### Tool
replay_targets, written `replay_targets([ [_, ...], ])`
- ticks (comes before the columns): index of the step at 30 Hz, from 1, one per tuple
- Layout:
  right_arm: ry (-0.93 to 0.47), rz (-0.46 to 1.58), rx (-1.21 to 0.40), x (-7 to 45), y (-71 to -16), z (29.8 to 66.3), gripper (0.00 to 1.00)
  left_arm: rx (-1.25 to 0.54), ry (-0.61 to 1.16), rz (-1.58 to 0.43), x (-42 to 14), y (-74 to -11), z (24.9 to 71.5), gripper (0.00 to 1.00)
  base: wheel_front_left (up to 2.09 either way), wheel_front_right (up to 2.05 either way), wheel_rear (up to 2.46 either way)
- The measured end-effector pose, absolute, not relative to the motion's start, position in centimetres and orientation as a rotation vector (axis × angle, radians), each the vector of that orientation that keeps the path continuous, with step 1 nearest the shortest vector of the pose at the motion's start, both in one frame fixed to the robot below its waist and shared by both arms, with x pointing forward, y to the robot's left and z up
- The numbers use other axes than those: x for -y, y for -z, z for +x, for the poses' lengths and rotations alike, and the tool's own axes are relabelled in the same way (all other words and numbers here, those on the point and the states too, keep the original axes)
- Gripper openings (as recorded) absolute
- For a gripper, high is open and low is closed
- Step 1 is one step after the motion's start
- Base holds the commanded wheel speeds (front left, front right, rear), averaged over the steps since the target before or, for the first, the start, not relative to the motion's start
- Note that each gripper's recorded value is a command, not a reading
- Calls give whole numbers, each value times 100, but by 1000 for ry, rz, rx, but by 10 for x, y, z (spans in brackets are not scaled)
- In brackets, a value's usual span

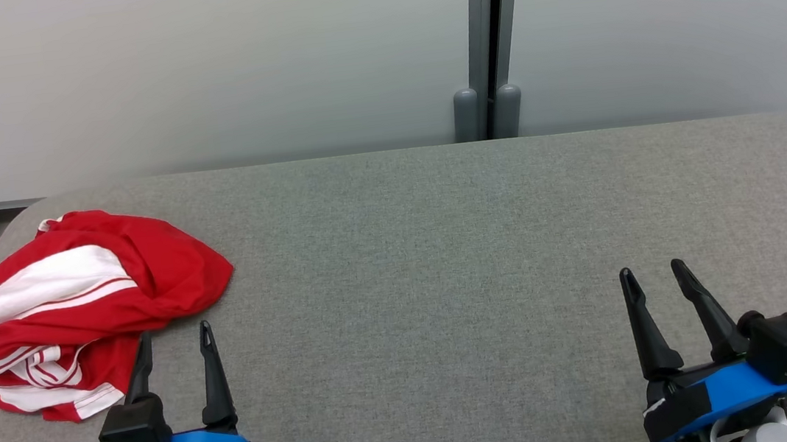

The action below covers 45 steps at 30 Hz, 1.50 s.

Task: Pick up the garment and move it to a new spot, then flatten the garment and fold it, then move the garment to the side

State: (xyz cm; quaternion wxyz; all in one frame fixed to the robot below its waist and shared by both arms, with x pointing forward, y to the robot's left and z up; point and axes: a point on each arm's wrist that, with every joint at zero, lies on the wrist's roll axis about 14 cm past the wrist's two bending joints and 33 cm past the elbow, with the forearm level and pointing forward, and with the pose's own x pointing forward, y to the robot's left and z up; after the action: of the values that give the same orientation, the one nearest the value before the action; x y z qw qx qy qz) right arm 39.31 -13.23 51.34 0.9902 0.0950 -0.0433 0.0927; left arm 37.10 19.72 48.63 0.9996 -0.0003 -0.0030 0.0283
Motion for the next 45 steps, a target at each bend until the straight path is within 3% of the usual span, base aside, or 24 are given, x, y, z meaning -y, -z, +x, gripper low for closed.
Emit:
replay_targets([
  [27,-188,196,67,130,-507,395,100,-8,-80,-3,-205,-483,370,100,0,0,0],
  [45,-315,199,36,84,-500,408,100,12,-225,15,-254,-490,347,100,0,0,0],
])
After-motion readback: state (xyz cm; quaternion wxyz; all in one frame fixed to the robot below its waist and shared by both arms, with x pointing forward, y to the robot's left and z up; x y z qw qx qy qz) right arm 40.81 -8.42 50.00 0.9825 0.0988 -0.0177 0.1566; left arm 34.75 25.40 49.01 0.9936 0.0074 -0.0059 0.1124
